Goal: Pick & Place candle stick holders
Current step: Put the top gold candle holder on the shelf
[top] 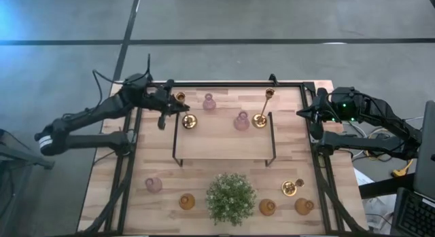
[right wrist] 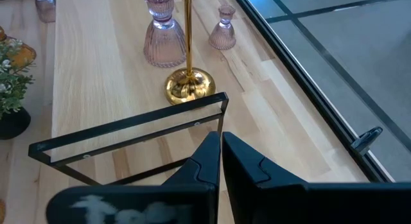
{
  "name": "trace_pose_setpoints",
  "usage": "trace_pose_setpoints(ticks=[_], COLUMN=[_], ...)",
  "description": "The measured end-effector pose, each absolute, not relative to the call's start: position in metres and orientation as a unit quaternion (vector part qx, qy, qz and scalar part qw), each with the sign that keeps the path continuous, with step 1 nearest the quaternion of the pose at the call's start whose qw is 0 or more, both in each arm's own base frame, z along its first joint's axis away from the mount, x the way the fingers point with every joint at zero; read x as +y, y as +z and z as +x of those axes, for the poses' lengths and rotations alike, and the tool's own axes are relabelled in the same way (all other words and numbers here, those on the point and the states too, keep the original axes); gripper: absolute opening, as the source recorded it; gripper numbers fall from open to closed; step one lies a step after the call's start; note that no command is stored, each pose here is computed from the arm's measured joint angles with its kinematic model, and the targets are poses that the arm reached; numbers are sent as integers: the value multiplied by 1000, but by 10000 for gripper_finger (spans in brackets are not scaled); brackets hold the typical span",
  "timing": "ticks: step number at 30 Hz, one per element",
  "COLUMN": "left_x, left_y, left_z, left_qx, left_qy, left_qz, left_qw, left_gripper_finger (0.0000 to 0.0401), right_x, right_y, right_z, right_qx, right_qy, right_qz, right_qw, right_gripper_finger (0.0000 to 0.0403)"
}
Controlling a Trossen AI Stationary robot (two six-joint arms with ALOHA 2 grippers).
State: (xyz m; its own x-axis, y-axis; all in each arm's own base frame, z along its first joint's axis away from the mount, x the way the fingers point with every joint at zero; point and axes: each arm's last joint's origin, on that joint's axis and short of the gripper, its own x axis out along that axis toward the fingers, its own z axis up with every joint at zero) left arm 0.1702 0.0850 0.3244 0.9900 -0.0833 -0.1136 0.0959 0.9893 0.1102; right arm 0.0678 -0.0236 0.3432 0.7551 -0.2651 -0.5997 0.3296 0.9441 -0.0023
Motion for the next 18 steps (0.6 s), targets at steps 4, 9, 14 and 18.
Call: trace_pose_setpoints(ticks=[4,9,14,18], left_x=[92,96,98,99], left_y=[317,310,310,310], left_z=[165,165,165,164], left_qx=[51,55,52,50], left_qy=[-40,-52,-53,-50], left_qz=[40,20,23,27], left_qw=[997,997,997,997], left_gripper_finger=[18,18,18,18], right_x=[-24,-24,-24,-24], right_y=[343,343,343,343], right_z=[68,68,68,68], right_qx=[312,312,312,312], right_qy=[-159,-159,-159,-159], right_qz=[52,52,52,52], right_qw=[935,935,935,935], right_gripper_finger=[13,13,13,13])
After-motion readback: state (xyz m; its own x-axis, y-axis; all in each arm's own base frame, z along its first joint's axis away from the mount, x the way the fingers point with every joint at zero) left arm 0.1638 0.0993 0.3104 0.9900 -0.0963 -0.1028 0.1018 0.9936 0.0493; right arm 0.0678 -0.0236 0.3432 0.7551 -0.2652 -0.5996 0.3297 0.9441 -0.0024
